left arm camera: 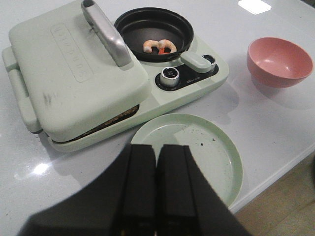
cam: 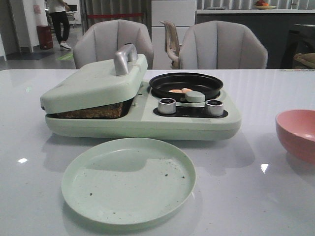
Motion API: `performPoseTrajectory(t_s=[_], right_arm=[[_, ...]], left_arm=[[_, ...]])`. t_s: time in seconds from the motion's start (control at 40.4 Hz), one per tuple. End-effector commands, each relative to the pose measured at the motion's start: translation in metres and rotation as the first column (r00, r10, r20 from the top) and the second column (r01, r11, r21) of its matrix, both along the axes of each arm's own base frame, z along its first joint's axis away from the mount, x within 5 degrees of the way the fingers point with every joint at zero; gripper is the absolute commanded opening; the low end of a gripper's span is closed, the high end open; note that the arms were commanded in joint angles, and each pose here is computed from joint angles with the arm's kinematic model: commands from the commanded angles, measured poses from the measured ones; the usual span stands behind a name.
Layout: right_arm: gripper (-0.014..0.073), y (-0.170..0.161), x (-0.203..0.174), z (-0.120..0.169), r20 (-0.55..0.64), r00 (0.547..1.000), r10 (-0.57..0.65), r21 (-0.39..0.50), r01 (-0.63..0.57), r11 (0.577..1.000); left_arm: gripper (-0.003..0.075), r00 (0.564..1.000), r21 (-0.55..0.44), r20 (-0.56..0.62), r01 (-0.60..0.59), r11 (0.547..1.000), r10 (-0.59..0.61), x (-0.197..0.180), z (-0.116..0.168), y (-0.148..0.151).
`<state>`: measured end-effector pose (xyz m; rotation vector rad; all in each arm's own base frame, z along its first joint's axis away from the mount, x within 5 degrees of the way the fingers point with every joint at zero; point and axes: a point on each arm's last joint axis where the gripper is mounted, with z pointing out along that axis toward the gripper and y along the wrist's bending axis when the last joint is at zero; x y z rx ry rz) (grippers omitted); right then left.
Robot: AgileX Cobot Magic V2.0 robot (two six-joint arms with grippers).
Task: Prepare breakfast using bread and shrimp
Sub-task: 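Lower the empty pink bowl back onto the table, release it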
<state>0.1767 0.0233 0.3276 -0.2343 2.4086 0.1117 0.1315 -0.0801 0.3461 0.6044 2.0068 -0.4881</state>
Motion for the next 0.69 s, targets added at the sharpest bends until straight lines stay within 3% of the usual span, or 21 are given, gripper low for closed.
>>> performPoseTrajectory(t_s=[0.0, 0.247, 0.346, 0.421, 0.569, 0.668], right_arm=[[0.0430, -0.001, -0.016, 0.002, 0.071, 0.997, -0.021, 0.024, 0.019, 1.000], [0.0421, -0.006, -0.045, -0.018, 0.080, 0.996, -0.030, 0.010, 0.030, 1.000], [0.0332, -0.009, -0.049, -0.020, 0.076, 0.996, -0.038, -0.014, 0.040, 0.999], [0.0216, -0.009, -0.050, -0.020, 0.070, 0.997, -0.038, -0.018, 0.039, 0.999], [0.0028, -0.009, -0.050, -0.021, 0.065, 0.997, -0.038, -0.018, 0.039, 0.999], [0.0043, -0.009, -0.050, -0.020, 0.069, 0.997, -0.038, -0.017, 0.039, 0.999]], left_arm=[[0.0101, 0.998, -0.055, 0.064, -0.014, 0.998, 0.018, 0.002, 0.013, -0.001], [0.0101, 0.998, -0.054, 0.065, -0.015, 0.998, 0.018, 0.002, 0.013, -0.001], [0.0101, 0.997, -0.019, 0.080, -0.019, 1.000, 0.020, 0.002, 0.012, 0.001], [0.0102, 0.996, 0.016, 0.086, -0.037, 0.999, 0.036, 0.003, 0.011, 0.003], [0.0102, 0.988, 0.057, 0.054, -0.148, 0.987, 0.145, 0.007, 0.007, 0.013], [0.0101, 0.976, 0.065, 0.027, -0.218, 0.974, 0.217, 0.009, 0.005, 0.019]])
